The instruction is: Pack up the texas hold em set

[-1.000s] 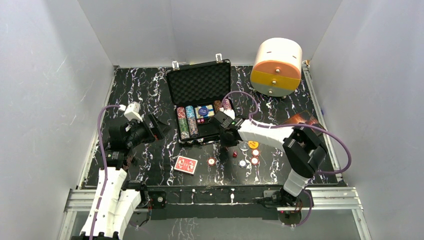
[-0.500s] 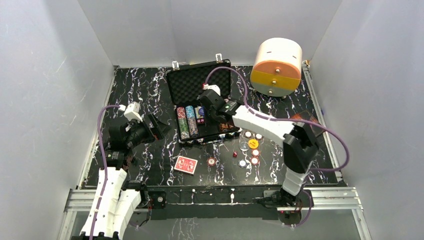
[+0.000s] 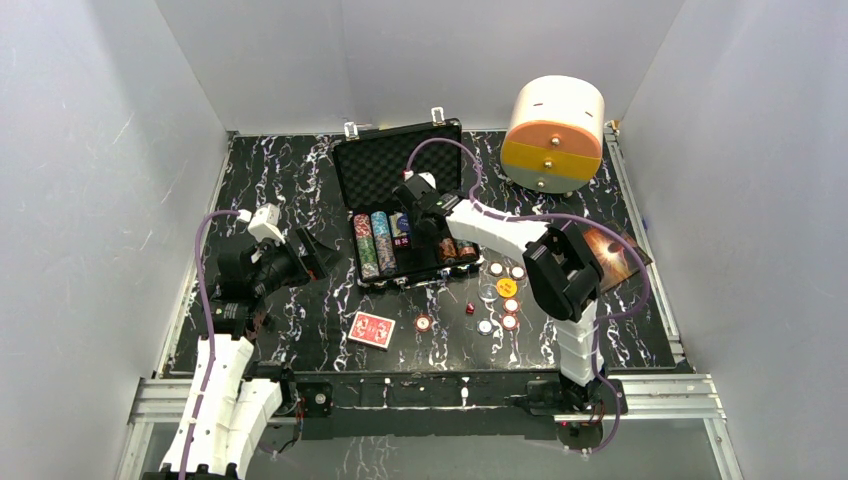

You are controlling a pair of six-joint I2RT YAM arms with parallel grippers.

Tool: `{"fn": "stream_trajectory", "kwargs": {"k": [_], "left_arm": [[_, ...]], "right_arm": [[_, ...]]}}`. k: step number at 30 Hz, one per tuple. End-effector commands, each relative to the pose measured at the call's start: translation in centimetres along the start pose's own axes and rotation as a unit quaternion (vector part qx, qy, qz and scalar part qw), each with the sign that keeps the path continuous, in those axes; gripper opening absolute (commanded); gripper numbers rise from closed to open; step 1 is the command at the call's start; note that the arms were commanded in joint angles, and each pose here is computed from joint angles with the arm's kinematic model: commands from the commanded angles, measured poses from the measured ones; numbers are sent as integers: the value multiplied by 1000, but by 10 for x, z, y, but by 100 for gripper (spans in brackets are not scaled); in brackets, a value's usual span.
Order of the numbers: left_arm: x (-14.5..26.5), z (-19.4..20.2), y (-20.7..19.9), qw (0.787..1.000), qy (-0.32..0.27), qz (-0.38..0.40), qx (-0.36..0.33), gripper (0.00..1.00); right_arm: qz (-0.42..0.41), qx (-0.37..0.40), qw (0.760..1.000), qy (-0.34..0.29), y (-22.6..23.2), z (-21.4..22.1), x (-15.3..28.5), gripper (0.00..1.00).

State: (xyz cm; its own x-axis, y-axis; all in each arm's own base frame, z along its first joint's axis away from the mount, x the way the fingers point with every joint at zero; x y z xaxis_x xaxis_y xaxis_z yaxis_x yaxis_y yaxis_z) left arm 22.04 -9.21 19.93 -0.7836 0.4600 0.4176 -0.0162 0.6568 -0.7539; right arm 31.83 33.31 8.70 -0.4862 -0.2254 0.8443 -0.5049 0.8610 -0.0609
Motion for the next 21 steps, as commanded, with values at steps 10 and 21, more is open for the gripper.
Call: {"fn": "stream_trajectory", "kwargs": {"k": [10,21], "left_arm": [[3,-4,-3,1000,-9,0,-1,98],[3,-5,-2,1000,-11,-2,-1,98]], "right_arm": [[-7,-3,999,-41,2,-36,-16,24],[2,-2,1000,-29,0,-32,-29,24]]}}
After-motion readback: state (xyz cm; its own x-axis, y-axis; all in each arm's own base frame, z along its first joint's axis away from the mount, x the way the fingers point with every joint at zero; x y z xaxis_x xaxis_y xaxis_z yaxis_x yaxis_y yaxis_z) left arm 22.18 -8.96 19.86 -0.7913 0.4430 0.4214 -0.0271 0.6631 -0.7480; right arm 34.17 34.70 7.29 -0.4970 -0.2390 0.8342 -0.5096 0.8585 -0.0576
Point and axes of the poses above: each gripper's point midway between its finger pads, its own x axis back along the fingers, its own y axis along the line the jaws close on, z = x × y, the point moved 2 cm from there along x, back along the fingers, and after that the axes turned 15 degrees about x, right-handed, at the moved point
